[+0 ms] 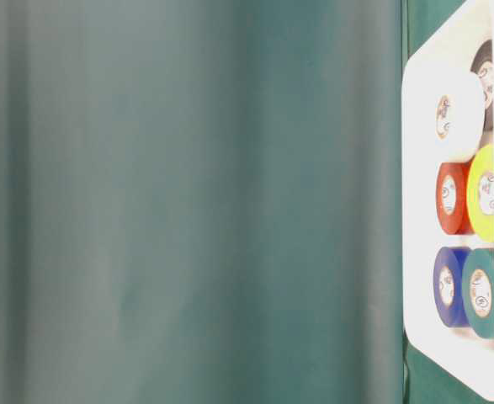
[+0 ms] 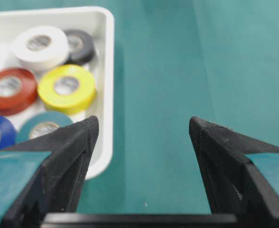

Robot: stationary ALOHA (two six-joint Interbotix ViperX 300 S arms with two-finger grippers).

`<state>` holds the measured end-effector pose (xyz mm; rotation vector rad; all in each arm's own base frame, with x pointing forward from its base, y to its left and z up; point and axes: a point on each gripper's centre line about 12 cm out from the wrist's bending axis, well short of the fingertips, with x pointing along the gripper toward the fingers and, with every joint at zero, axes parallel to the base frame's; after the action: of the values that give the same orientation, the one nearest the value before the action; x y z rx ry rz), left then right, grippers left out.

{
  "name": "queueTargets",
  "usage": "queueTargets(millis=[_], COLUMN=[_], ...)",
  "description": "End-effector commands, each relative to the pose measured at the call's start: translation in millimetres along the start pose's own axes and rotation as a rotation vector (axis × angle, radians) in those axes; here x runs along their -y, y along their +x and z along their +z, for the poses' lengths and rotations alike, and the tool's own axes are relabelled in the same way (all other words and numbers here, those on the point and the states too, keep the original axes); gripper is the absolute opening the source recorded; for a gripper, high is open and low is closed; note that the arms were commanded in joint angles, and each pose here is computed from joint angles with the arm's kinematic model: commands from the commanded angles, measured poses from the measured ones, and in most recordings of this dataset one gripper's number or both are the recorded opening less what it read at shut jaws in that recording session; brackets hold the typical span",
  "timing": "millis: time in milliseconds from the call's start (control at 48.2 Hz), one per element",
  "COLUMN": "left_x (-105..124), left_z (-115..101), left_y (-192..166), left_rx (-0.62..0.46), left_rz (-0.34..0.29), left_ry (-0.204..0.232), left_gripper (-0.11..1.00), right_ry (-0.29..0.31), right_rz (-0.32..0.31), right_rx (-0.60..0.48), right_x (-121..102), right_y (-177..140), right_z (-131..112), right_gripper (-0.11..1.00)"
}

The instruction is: Put the tape into the white case with the left arm.

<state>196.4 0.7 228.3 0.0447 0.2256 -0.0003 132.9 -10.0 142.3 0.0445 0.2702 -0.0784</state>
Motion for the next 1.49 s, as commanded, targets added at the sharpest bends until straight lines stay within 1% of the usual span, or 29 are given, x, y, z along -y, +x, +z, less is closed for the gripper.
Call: queueTargets(millis=[0, 208, 457, 1473], left_x=[-1, 0, 0, 2], left_z=[3, -9, -17, -55], left_y=[-6, -19, -27, -31], left_rx=[0.027, 0.009, 0.003, -0.104], left_rz=[0.004, 0.002, 0.0, -0.004], left_ry=[-0.002, -0.005, -0.03, -0.022], left_gripper=[0.76, 0.76, 0.76, 0.76], right_ry=[-0.002, -0.002, -0.002, -0.002], right_rz=[-0.002, -0.002, -0.002, -0.003], right_rx=[0.014, 0.015, 0.015, 0.015], right_x=[0, 0, 0, 0], right_y=[1, 1, 1, 1], right_z=[5, 5, 5, 5], right_gripper=[-0.09, -0.09, -0.09, -0.09])
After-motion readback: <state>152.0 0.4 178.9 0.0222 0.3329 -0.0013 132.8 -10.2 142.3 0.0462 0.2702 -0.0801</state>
